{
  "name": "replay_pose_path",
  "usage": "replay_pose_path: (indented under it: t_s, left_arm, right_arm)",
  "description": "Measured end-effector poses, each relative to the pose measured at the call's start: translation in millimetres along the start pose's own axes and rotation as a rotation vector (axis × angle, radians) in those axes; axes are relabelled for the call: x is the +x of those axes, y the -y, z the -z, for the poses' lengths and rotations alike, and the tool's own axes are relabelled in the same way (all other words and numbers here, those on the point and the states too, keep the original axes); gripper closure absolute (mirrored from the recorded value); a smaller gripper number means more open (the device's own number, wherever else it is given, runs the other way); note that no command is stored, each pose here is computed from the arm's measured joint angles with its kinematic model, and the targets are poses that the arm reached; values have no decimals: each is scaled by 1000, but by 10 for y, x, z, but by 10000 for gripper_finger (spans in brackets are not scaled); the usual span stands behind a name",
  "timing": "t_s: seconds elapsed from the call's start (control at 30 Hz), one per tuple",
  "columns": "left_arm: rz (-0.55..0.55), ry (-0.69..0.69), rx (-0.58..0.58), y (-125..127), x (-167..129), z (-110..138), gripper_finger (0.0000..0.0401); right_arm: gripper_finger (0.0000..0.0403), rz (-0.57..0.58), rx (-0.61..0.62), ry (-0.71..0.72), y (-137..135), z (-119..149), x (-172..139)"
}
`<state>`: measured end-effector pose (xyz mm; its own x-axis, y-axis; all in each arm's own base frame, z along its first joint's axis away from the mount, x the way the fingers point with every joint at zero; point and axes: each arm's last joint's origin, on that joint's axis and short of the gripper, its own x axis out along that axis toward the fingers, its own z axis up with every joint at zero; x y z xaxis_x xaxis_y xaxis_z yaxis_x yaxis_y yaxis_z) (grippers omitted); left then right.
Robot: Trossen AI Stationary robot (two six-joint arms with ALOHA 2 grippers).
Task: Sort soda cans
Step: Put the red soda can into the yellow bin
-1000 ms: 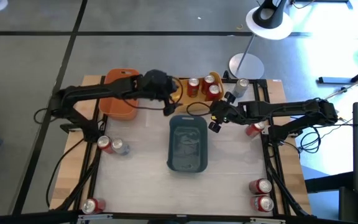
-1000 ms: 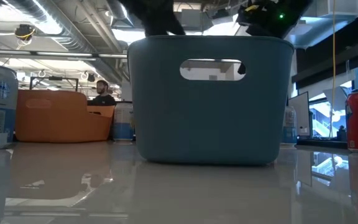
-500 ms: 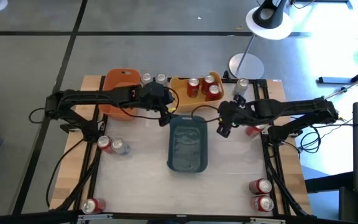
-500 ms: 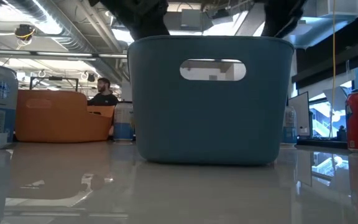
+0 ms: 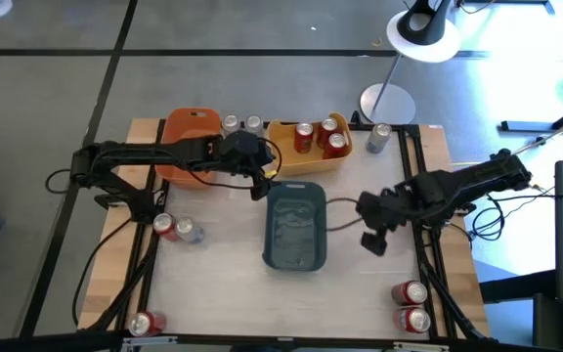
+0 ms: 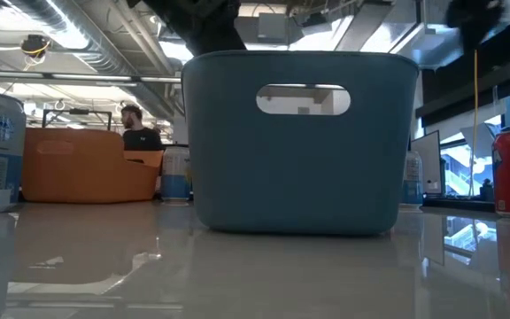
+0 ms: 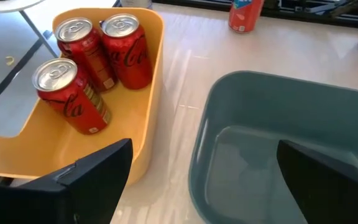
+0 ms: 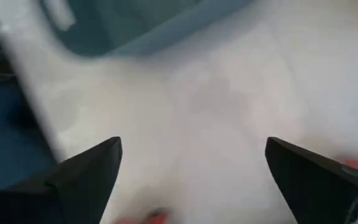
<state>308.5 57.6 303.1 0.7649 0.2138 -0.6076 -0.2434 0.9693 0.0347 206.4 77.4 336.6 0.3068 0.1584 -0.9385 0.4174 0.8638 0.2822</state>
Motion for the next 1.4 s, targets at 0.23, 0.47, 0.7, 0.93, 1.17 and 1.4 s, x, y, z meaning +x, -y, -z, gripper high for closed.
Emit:
replay_pose_path:
  t_s: [0.23, 0.47, 0.7, 0.93, 1.17, 1.4]
  left_arm:
    - [28, 2, 17, 107, -9, 1, 15]
    - [51, 4, 60, 198, -19, 4, 15]
    - [55, 3, 55, 216, -21, 6, 15]
    - [55, -2, 54, 215, -19, 12, 15]
    - [55, -3, 56, 215, -19, 13, 15]
    - [55, -4, 56, 215, -19, 14, 15]
  right_arm:
    - [26, -93, 54, -48, -301, 261, 35]
    - [26, -207, 139, 80, -596, 451, 16]
    - [26, -315, 255, 116, -775, 576, -11]
    - [26, -94, 400, -34, -658, 854, 62]
    - [27, 117, 531, -146, -594, 1039, 149]
    - [27, 206, 536, -220, -623, 1069, 260]
